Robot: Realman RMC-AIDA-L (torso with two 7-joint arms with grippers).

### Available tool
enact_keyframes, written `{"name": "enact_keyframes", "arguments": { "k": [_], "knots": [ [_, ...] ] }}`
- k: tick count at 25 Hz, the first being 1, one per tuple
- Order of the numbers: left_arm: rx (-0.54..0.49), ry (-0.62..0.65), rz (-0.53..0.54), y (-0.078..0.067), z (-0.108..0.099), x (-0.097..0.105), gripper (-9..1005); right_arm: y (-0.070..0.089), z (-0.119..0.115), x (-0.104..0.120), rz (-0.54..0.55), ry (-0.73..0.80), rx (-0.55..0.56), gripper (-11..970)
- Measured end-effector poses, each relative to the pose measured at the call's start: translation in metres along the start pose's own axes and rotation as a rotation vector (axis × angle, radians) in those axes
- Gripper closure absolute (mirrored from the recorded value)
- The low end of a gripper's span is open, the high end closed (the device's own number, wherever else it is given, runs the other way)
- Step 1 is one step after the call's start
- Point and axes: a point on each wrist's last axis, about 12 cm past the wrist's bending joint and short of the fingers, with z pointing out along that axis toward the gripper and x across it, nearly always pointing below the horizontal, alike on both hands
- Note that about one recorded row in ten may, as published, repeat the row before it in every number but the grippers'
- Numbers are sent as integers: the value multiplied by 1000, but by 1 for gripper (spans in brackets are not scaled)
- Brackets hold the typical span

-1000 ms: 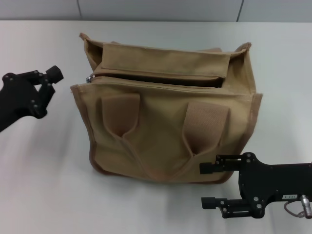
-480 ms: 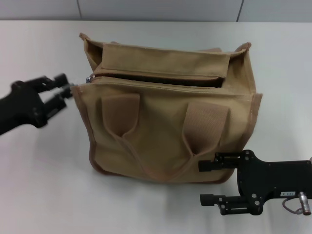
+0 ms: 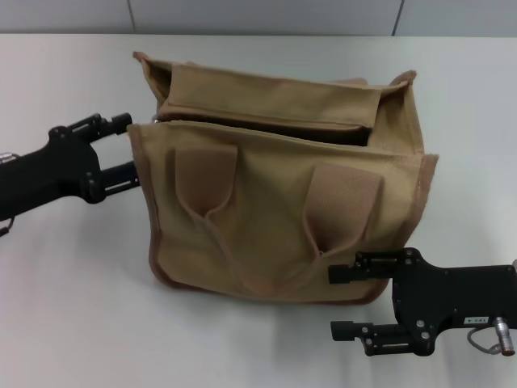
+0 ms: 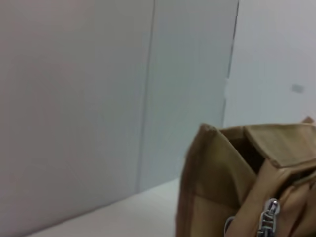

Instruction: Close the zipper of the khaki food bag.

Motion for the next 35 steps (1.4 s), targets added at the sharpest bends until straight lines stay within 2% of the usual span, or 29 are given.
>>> {"name": "enact_keyframes", "arguments": {
  "k": [5, 9, 17, 28, 32, 35],
  "knots": [
    [-38, -24, 47, 5, -4, -5, 277, 0, 0, 0, -1, 0, 0, 275],
    [-7, -22, 58, 2, -1, -6, 222, -1, 0, -1, -2, 0, -1, 275],
    [41, -55, 119, -7, 6, -7, 291, -2, 1, -3, -7, -8, 2, 277],
    [-30, -113, 120, -3, -13, -10, 504, -2, 1, -2, -6, -9, 3, 277],
    [-27, -154, 113, -6, -18, -12, 720, -1, 1, -2, -5, -11, 2, 277],
    [-21, -177, 114, -8, -20, -13, 833, -1, 1, -2, -4, -12, 1, 277]
  ]
}}
